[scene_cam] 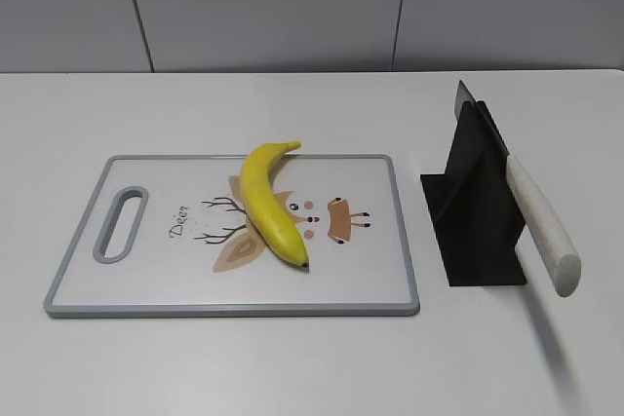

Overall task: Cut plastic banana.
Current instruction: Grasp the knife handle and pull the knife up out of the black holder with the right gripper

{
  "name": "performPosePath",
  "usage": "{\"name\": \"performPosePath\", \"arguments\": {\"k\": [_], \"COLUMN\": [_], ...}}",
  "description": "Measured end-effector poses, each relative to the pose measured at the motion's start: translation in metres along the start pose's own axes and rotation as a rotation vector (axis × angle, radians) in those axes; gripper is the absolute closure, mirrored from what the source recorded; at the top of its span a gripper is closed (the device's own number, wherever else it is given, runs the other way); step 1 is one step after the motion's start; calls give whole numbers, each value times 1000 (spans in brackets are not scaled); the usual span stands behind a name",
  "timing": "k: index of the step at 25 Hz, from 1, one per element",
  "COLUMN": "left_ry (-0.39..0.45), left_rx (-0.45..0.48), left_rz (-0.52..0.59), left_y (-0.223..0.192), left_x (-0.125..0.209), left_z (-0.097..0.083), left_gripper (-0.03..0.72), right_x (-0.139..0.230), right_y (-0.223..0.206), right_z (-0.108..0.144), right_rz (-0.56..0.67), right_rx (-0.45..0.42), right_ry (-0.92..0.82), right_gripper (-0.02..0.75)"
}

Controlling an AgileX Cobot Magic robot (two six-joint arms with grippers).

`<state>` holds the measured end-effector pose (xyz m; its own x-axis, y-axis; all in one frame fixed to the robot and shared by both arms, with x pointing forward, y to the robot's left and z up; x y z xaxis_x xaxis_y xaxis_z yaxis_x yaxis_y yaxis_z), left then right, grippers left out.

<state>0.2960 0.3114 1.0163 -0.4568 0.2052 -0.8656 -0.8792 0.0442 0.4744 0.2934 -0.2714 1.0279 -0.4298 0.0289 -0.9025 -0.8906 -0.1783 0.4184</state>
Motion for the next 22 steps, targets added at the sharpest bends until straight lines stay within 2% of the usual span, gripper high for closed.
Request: {"name": "performPosePath", "arguments": {"k": [22], "left_ry": [0], "left_rx": [0], "left_rz": [0], "left_y": [0], "left_x": [0], "left_z": [0], "left_gripper": [115], "right_x": [0], "right_y": [0], "right_z": [0], "right_rz": [0], "right_rx": [0], "right_ry": [0], "right_gripper": [149]}}
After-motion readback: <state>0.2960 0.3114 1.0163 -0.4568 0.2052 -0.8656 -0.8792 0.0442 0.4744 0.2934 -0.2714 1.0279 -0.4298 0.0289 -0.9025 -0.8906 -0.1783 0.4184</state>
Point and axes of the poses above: a point on each arm's last joint axis where the gripper is mounted, y pointing back along that axis away from the gripper, z along the wrist's bending axis when the last joint is at zero, x = y × z, the point moved 7 cm from there along -y, pointing out along that axis toward the gripper, and after that the axes turned 6 degrees about -y, right-handed, at the moved point
